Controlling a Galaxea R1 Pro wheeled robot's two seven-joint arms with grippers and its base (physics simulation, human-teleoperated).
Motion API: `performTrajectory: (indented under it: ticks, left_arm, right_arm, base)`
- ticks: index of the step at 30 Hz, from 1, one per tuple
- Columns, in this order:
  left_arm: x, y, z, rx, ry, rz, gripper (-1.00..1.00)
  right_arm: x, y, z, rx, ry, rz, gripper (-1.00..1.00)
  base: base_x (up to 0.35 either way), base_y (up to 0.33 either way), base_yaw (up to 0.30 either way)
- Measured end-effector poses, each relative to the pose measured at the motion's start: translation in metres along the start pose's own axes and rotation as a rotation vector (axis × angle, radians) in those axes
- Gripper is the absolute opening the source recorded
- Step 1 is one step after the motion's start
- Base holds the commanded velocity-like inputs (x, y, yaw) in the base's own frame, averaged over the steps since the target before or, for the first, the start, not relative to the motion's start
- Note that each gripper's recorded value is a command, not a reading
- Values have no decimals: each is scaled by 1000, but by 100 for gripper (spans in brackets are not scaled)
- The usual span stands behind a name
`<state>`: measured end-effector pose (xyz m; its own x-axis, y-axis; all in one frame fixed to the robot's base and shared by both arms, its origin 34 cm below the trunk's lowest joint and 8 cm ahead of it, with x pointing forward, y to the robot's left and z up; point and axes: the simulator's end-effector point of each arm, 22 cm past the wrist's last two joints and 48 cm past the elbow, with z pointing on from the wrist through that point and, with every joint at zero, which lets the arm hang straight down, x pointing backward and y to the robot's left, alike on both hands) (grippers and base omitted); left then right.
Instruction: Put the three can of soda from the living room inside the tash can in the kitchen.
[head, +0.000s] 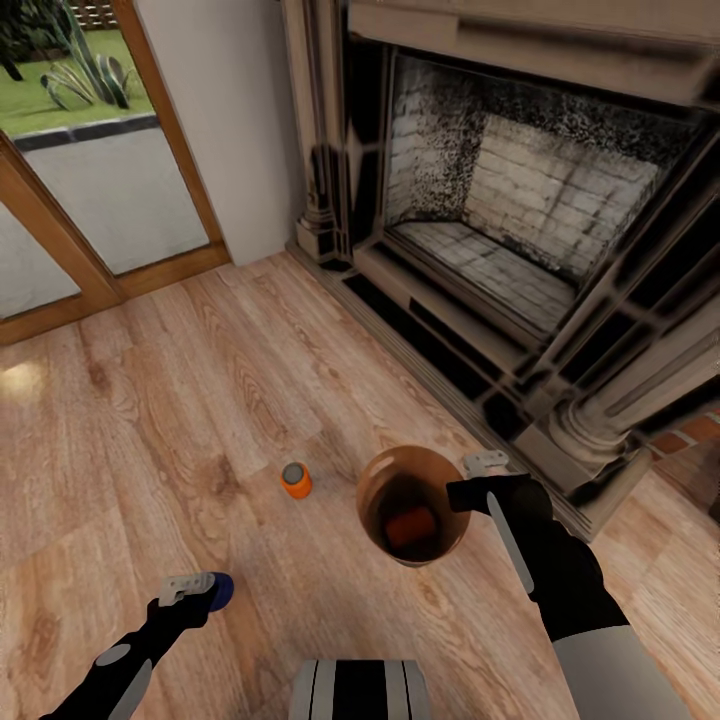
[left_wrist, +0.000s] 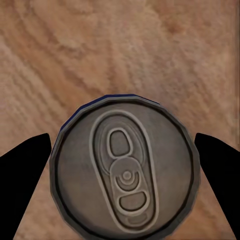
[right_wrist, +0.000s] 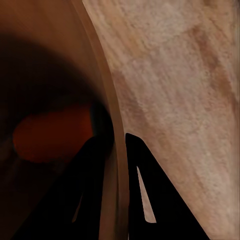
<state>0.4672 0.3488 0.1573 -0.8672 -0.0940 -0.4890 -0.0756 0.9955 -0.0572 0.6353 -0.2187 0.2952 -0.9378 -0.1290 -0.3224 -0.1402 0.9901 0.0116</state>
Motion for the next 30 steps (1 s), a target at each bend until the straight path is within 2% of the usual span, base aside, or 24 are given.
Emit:
performTrajectory:
  ticks: [30]
  left_arm:
    - [-53,-7,-50,5,-13,2,-100]
  right_arm:
    - [-37,-1,-58,-1,1,0,-100]
  base:
    - [0,0,0]
